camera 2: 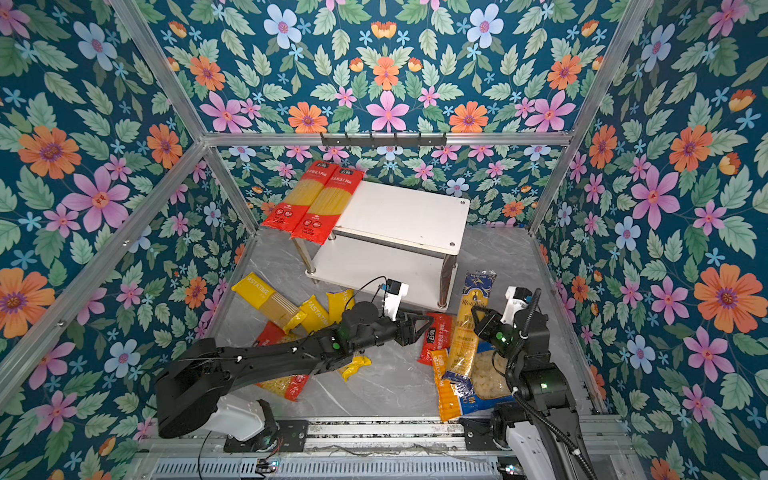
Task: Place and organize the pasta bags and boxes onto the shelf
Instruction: 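Grasp the blue-and-yellow MoliPasta bag with the right gripper and lift it, then carry the MoliPasta bag toward the shelf with the right gripper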
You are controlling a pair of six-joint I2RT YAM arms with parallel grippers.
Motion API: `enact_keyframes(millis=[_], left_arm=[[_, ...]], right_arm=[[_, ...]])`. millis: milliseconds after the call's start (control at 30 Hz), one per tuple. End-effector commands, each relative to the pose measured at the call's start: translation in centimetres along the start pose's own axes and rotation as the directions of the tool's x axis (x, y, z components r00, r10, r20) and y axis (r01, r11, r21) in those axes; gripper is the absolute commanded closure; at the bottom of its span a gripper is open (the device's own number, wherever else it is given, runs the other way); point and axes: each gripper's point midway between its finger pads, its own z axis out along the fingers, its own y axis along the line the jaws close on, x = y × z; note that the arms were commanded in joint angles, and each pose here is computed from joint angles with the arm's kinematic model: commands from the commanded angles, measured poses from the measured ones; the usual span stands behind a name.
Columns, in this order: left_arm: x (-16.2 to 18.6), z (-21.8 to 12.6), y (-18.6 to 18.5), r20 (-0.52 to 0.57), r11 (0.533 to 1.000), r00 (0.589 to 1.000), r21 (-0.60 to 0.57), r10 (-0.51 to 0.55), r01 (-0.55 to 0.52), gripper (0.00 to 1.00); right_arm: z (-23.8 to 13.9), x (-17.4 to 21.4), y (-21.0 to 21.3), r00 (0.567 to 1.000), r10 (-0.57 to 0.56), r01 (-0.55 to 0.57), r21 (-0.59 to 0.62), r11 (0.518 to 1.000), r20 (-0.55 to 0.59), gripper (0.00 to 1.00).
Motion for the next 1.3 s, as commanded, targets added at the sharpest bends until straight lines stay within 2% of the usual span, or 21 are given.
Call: enact_keyframes(millis=[0, 267, 367, 467, 600, 700, 833, 1000, 1267], left_arm=[[-1.7, -1.5, -0.1, 0.061, 0.999, 0.998, -0.005, 0.034, -0.033, 0.38], [-4.9, -5.1, -1.0, 0.187, 0.996, 0.982, 0.085, -0.013, -0.003, 0.29], [-5.7, -6.1, -1.5, 0.224, 0.993, 0.974, 0.121, -0.025, -0.002, 0.25], [-6.2, -7.0, -2.1, 0.270, 0.986, 0.962, 0.167, -0.040, -0.005, 0.23], [-6.6, -8.0, -2.5, 0.323, 0.972, 0.941, 0.235, -0.097, 0.020, 0.18], [-6.4, -8.1, -2.9, 0.323, 0.954, 0.934, 0.293, -0.153, 0.056, 0.12], [-5.4, -7.9, -3.6, 0.302, 0.925, 0.926, 0.365, -0.225, 0.105, 0.03], [-5.2, -7.2, -4.0, 0.303, 0.909, 0.913, 0.391, -0.272, 0.142, 0.05], [-7.9, -8.2, -2.0, 0.455, 0.928, 0.830, 0.324, -0.323, 0.184, 0.18]], right_arm=[[-2.1, -5.6, 4.5, 0.968, -0.076, 0.107, -0.116, 0.988, 0.240, 0.94], [-5.6, -10.2, 9.7, 0.891, -0.112, 0.232, -0.229, 0.946, 0.439, 0.95], [-6.2, -11.2, 11.7, 0.877, -0.126, 0.276, -0.272, 0.922, 0.464, 0.96], [-6.2, -11.9, 14.0, 0.885, -0.097, 0.282, -0.361, 0.889, 0.455, 0.96], [-5.6, -13.0, 15.9, 0.901, -0.010, 0.236, -0.469, 0.851, 0.434, 0.97], [-4.6, -13.3, 17.5, 0.907, 0.040, 0.214, -0.540, 0.814, 0.419, 0.97], [-3.1, -12.7, 20.1, 0.899, 0.034, 0.247, -0.570, 0.783, 0.436, 0.98], [-0.4, -11.8, 23.0, 0.904, 0.076, 0.228, -0.624, 0.747, 0.421, 0.98], [1.6, -11.3, 25.3, 0.903, 0.146, 0.181, -0.666, 0.723, 0.404, 0.99]])
